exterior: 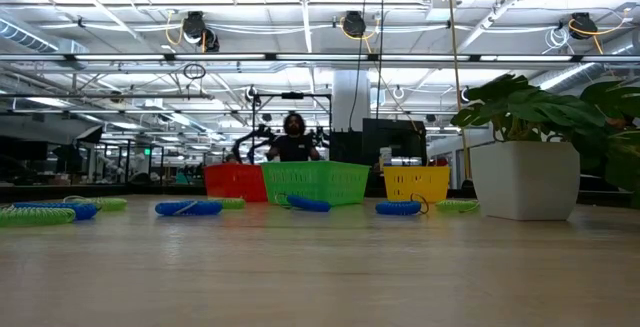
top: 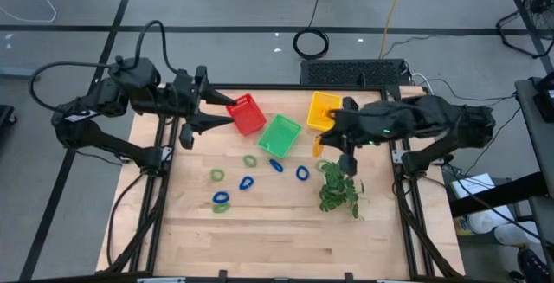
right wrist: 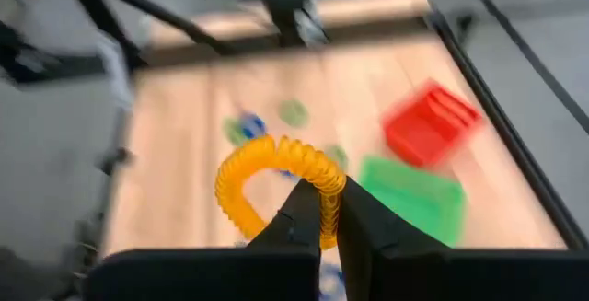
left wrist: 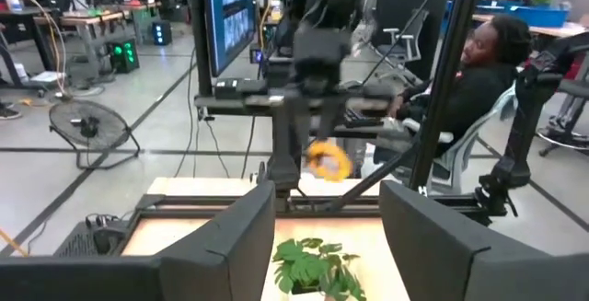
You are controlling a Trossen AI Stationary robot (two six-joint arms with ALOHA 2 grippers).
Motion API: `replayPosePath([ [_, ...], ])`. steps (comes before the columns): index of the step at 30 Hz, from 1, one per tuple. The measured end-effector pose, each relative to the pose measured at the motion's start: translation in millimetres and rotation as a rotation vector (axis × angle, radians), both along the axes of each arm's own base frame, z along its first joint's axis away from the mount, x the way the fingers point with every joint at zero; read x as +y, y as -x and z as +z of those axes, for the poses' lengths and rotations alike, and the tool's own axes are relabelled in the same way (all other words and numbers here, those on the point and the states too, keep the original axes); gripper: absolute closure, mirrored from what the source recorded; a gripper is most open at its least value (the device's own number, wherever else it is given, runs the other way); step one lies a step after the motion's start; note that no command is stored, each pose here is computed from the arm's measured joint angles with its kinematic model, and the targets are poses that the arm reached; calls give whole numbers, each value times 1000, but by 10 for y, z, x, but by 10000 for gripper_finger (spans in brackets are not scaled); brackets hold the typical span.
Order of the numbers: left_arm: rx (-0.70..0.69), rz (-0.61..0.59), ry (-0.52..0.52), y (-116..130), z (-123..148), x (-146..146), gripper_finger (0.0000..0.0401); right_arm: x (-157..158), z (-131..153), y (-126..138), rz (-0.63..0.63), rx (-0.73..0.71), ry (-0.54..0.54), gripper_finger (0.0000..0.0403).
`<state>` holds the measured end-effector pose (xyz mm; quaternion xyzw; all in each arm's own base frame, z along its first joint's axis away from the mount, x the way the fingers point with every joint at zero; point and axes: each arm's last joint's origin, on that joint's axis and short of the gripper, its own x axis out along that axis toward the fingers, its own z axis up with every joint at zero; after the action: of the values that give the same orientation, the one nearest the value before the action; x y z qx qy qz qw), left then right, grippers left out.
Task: Sort spring keychains
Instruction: Put the yellow spring keychain into the yellow bin
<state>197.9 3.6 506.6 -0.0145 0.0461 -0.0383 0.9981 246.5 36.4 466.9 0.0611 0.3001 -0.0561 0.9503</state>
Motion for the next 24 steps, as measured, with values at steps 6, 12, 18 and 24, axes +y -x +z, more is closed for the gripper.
replayPosePath([
  [6,10,0,3,-1,-10,0,197,-402,-226,-211,-58,256,-29,403],
  [12,14,1,6,0,-14,0,185,-875,-425,-318,-85,399,-15,402],
  [18,15,0,3,0,-15,0,175,-1402,-594,-335,-139,492,-4,402],
  [24,18,3,43,0,-14,0,173,-1878,-754,-258,-195,583,-2,402],
])
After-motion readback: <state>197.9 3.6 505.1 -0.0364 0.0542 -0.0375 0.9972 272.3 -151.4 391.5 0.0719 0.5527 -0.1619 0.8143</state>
